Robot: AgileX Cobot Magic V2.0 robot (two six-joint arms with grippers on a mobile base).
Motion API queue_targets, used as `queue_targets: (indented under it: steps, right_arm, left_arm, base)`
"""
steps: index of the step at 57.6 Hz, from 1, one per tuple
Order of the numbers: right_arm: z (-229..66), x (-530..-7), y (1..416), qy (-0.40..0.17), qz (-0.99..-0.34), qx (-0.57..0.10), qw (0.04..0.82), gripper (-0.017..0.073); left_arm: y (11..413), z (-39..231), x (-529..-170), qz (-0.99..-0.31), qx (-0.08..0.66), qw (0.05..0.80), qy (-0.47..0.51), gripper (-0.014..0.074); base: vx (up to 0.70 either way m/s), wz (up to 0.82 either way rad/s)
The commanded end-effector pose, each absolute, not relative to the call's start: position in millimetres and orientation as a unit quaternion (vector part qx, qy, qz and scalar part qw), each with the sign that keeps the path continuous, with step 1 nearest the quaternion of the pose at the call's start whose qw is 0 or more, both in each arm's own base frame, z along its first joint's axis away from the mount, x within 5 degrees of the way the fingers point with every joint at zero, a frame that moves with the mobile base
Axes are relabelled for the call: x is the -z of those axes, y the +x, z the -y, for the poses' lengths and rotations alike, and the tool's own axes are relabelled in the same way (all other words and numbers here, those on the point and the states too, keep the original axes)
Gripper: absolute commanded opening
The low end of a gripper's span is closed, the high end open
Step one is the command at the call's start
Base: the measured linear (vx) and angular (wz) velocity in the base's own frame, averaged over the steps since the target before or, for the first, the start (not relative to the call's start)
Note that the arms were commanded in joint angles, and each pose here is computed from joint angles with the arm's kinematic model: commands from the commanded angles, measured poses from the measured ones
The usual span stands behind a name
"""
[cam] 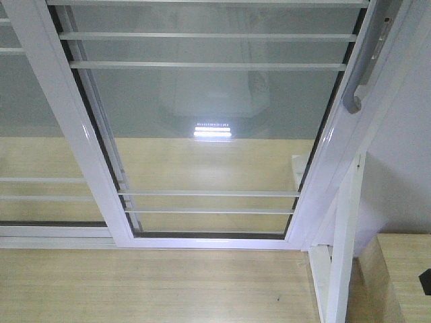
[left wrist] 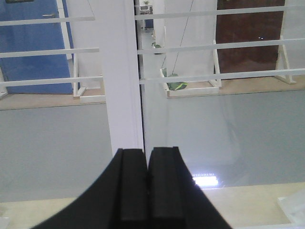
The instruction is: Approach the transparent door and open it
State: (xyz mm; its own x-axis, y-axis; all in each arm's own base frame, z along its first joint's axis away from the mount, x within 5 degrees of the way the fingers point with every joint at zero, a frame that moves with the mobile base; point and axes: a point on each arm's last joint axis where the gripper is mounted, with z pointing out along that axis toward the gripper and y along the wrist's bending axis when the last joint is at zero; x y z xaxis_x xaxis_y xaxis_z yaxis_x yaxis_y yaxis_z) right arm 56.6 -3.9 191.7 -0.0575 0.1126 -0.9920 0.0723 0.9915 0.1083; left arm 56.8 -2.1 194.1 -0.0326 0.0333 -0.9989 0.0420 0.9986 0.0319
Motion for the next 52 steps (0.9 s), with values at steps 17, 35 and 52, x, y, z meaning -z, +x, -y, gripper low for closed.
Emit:
queue_targets:
  steps: [17, 35, 52]
  right_arm:
    - [3.6, -198.5, 56.1, 0.054, -0.696, -0.010, 0.716, -0.0006]
    - [3.6, -198.5, 56.1, 0.054, -0.695, -0.010, 0.716, -0.0006]
    - [3.6, -198.5, 56.1, 0.054, -0.695, -0.010, 0.716, -0.0006]
  left_arm:
    - [57.0, 2.9, -196.6, -0.694, 0.010, 0.720, 0.025, -0.0006]
    - [57.0, 2.8, -196.7, -0.694, 0.010, 0.720, 0.025, -0.0006]
    - [57.0, 2.8, -196.7, -0.694, 0.010, 0.720, 0.025, -0.0006]
  base:
    - [0.04, -0.03]
    - [0.00, 0.01]
    - [0.00, 0.00]
